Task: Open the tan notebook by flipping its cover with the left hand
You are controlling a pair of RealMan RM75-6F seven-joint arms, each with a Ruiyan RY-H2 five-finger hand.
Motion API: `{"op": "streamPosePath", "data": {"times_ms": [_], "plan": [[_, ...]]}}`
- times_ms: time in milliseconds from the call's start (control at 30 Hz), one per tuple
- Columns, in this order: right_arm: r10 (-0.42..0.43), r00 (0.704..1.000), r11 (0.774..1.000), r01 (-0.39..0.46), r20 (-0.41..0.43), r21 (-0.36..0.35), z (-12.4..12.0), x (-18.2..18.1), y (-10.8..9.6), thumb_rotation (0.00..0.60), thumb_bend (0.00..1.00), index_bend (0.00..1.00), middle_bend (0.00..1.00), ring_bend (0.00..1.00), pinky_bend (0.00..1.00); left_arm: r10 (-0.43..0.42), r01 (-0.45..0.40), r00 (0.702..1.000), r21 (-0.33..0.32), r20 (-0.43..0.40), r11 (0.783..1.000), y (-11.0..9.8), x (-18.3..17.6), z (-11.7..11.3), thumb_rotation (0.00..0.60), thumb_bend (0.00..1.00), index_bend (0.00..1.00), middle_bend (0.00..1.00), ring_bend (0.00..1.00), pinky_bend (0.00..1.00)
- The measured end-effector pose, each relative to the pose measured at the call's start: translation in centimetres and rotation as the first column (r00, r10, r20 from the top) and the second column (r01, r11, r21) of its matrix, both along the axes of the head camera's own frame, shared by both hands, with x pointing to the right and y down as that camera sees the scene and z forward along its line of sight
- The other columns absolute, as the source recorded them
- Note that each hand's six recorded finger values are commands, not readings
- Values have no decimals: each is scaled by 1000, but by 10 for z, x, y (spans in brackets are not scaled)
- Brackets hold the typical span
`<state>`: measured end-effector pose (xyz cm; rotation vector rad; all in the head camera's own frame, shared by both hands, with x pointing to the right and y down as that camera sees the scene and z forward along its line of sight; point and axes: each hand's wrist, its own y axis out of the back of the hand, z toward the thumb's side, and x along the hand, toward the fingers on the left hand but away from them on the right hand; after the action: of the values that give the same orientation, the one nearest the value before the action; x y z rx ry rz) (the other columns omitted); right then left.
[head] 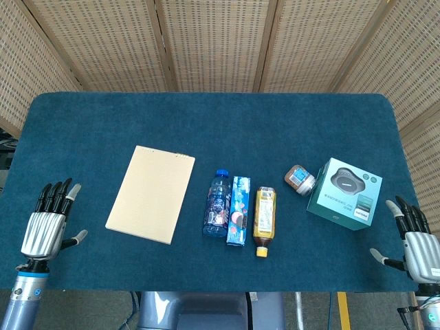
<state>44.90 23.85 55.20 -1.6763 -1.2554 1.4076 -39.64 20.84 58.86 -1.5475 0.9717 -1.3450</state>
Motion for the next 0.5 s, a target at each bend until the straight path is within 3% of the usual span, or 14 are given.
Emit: {"op": "streamPosePath", "data": {"times_ms": [500], "plan": [[7, 1000, 1000, -7, 10, -6, 0, 1, 1, 600, 53, 12, 0, 0, 0, 18, -19, 999, -2, -31, 1000, 2, 8, 5, 600, 0, 0, 0, 0, 0]]}}
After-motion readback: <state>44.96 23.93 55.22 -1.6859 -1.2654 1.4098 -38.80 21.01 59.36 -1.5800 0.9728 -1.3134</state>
